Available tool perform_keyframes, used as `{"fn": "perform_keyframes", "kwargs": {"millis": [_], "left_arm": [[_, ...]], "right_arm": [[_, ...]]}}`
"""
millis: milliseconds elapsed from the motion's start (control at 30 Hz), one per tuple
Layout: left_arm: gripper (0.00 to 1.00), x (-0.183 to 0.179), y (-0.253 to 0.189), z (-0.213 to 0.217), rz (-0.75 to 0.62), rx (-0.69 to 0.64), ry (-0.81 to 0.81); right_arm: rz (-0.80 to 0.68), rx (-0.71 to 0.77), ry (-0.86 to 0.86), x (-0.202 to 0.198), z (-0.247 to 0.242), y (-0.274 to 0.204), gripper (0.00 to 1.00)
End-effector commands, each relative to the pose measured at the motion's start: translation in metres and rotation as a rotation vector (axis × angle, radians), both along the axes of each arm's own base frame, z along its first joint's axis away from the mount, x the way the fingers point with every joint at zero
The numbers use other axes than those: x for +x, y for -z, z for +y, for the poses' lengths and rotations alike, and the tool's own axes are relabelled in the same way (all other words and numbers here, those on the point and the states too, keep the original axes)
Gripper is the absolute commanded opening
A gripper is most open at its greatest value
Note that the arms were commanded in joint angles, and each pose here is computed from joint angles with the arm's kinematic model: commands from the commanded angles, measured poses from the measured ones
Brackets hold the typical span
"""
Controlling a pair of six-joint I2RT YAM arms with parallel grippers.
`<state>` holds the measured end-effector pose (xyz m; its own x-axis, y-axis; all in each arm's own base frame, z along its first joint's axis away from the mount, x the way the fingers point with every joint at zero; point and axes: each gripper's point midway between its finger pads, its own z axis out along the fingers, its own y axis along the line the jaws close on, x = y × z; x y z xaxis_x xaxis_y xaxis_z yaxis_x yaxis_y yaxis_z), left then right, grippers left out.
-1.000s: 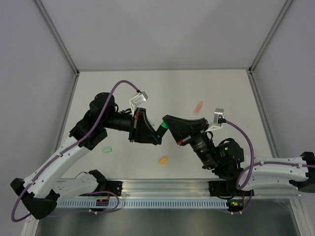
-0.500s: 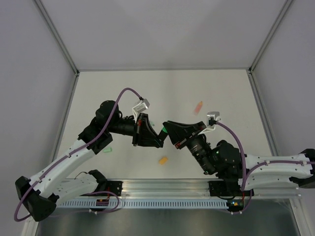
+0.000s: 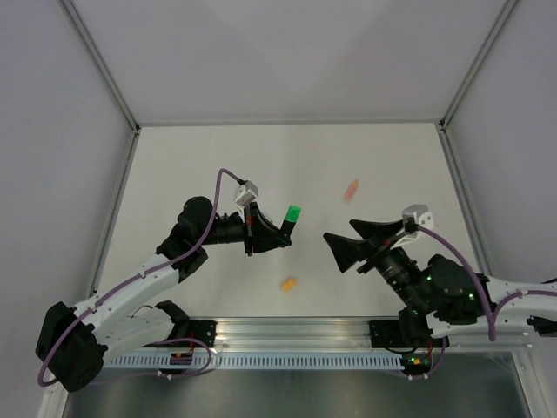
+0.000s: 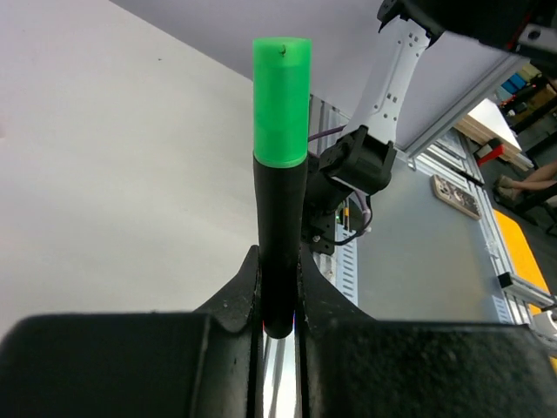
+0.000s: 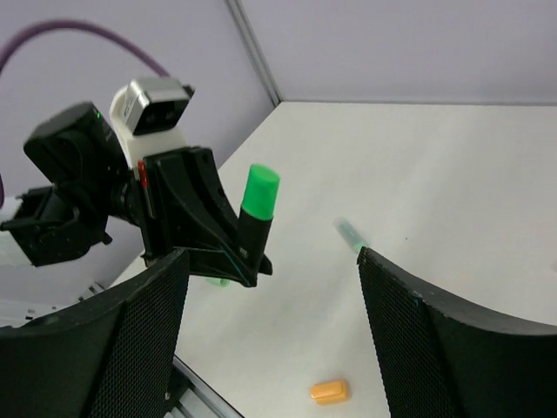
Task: Insert the pens into the pen caps
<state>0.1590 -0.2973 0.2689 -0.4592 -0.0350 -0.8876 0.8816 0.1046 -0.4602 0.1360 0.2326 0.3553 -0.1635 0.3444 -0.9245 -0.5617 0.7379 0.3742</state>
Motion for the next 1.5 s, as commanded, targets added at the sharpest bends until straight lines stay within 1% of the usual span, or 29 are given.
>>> {"fn": "perform_keyframes", "kwargs": {"millis": [0,33,100,133,200,267,400,567,733,767,800,833,867,967,1133,1167,1300,1333,1400,1467], "left_arm": [[0.02,0.008,-0.009,0.001,-0.193,-0.064,-0.036],[0.02,0.007,-0.002,0.002,-0.203,-0.062,-0.038],[0.02,0.004,-0.012,0.005,-0.290,-0.112,-0.044],[0.02,0.003,-0.007,0.007,-0.302,-0.115,-0.043],[0.02,-0.005,-0.009,0.005,-0.338,-0.129,0.015],[0.02,-0.017,-0.009,0.002,-0.339,-0.136,0.100],[0.02,-0.028,-0.006,-0.006,-0.342,-0.129,0.181],[0.02,-0.029,-0.001,-0.010,-0.354,-0.105,0.190],[0.02,-0.028,0.001,-0.012,-0.347,-0.096,0.200],[0.02,-0.029,0.002,-0.013,-0.347,-0.096,0.205],[0.02,-0.031,0.004,-0.013,-0.342,-0.093,0.222],[0.02,-0.032,0.004,-0.014,-0.339,-0.093,0.235],[0.02,-0.036,0.004,-0.014,-0.337,-0.096,0.253],[0.02,-0.054,0.004,-0.014,-0.329,-0.114,0.352],[0.02,-0.073,0.001,-0.015,-0.333,-0.127,0.430],[0.02,-0.077,0.001,-0.015,-0.337,-0.130,0.447],[0.02,-0.087,-0.005,-0.014,-0.352,-0.144,0.478],[0.02,-0.088,-0.006,-0.013,-0.355,-0.147,0.482],[0.02,-0.091,-0.007,-0.014,-0.357,-0.154,0.493],[0.02,-0.094,-0.008,-0.015,-0.360,-0.158,0.501]], "right_arm": [[0.004,-0.005,0.057,0.006,-0.038,0.012,0.84],[0.011,0.009,0.090,0.010,-0.053,0.015,0.85],[0.016,0.028,0.110,0.011,-0.065,0.019,0.85],[0.017,0.050,0.117,0.012,-0.075,0.020,0.85],[0.015,0.066,0.115,0.012,-0.081,0.022,0.85],[0.017,0.097,0.108,0.011,-0.089,0.020,0.85],[0.009,0.106,0.088,0.009,-0.091,0.020,0.86],[0.002,0.092,0.077,0.008,-0.086,0.019,0.86],[-0.007,0.064,0.042,0.005,-0.074,0.022,0.86],[-0.021,0.049,0.023,0.003,-0.071,0.021,0.85],[-0.042,0.035,-0.018,-0.002,-0.064,0.021,0.84],[-0.071,0.022,-0.117,-0.013,-0.047,0.017,0.82],[-0.093,0.003,-0.169,-0.020,-0.038,0.016,0.82],[-0.142,-0.065,-0.329,-0.042,-0.006,0.013,0.82],[-0.132,-0.107,-0.317,-0.039,0.013,0.022,0.82],[-0.127,-0.104,-0.296,-0.036,0.012,0.021,0.82],[-0.127,-0.065,-0.277,-0.034,0.009,0.016,0.74],[-0.129,-0.050,-0.281,-0.035,0.007,0.014,0.68],[-0.132,-0.035,-0.291,-0.036,0.006,0.015,0.61],[-0.128,-0.034,-0.290,-0.036,0.006,0.016,0.59]]}}
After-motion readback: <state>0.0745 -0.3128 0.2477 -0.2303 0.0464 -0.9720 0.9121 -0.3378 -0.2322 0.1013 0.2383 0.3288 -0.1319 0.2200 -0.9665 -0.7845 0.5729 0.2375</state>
